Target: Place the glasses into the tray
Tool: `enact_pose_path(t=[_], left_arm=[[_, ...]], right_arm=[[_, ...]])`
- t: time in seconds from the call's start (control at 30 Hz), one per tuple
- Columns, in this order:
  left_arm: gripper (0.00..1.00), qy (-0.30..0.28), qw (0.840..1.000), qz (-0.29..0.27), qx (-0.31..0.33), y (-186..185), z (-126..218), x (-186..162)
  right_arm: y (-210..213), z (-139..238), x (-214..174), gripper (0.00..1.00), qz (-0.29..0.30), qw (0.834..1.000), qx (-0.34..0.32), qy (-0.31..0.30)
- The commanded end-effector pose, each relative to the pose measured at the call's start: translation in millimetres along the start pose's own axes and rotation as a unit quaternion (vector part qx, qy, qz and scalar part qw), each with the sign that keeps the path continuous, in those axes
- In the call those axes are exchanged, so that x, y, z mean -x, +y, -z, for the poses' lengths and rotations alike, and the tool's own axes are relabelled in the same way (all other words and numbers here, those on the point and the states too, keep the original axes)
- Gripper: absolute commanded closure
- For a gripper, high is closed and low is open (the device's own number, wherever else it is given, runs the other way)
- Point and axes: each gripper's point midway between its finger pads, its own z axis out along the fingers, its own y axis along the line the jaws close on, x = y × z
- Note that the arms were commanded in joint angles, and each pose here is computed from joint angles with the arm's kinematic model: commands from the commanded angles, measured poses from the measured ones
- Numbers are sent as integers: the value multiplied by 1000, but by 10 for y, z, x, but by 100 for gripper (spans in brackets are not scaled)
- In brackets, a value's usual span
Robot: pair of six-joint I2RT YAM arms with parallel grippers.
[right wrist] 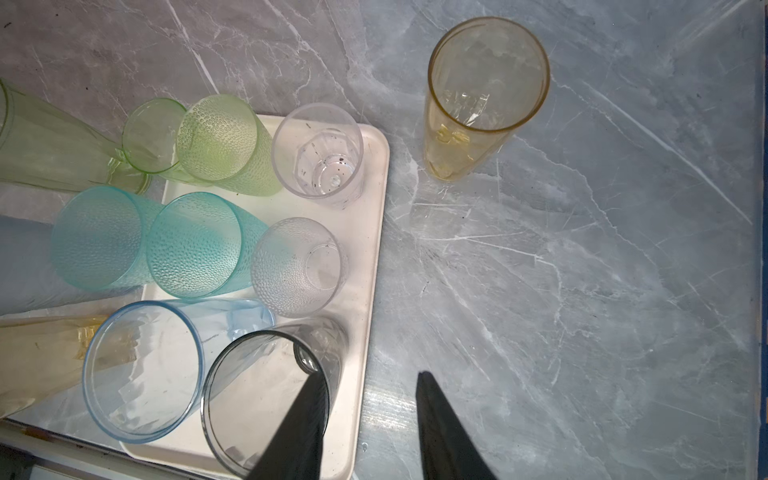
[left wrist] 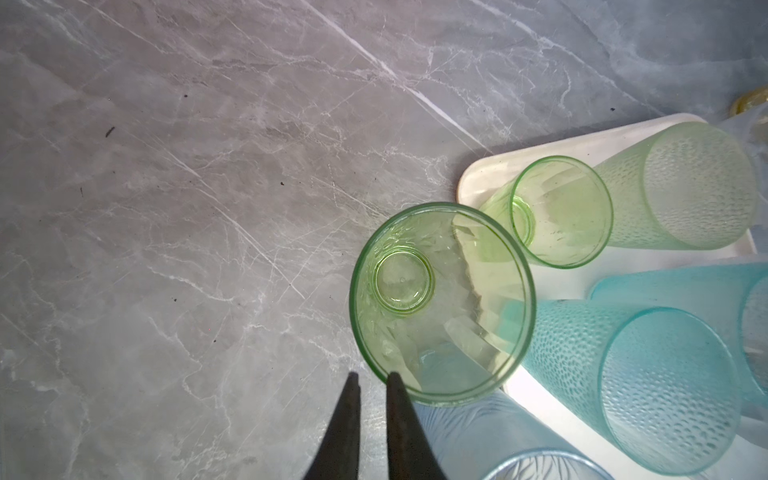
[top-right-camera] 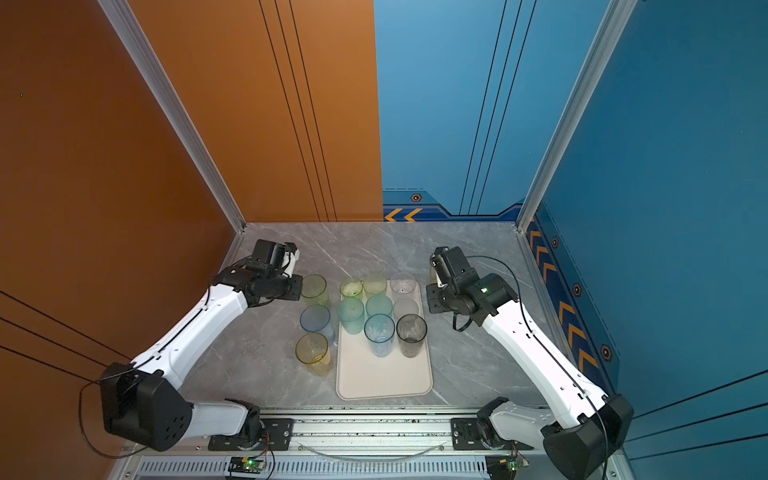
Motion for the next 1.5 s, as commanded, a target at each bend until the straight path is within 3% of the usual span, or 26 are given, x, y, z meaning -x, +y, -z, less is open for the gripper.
enact_pose_path(t=[0.0,1.47], left_arm=[[85,4,1000,-6,8,8,12,60],[84,55,998,-5,29,139,-353,85]], right_arm=[[33,83,196,64,7,999,7,-31],[-38,-92,156,65,1,1000,13,-13]])
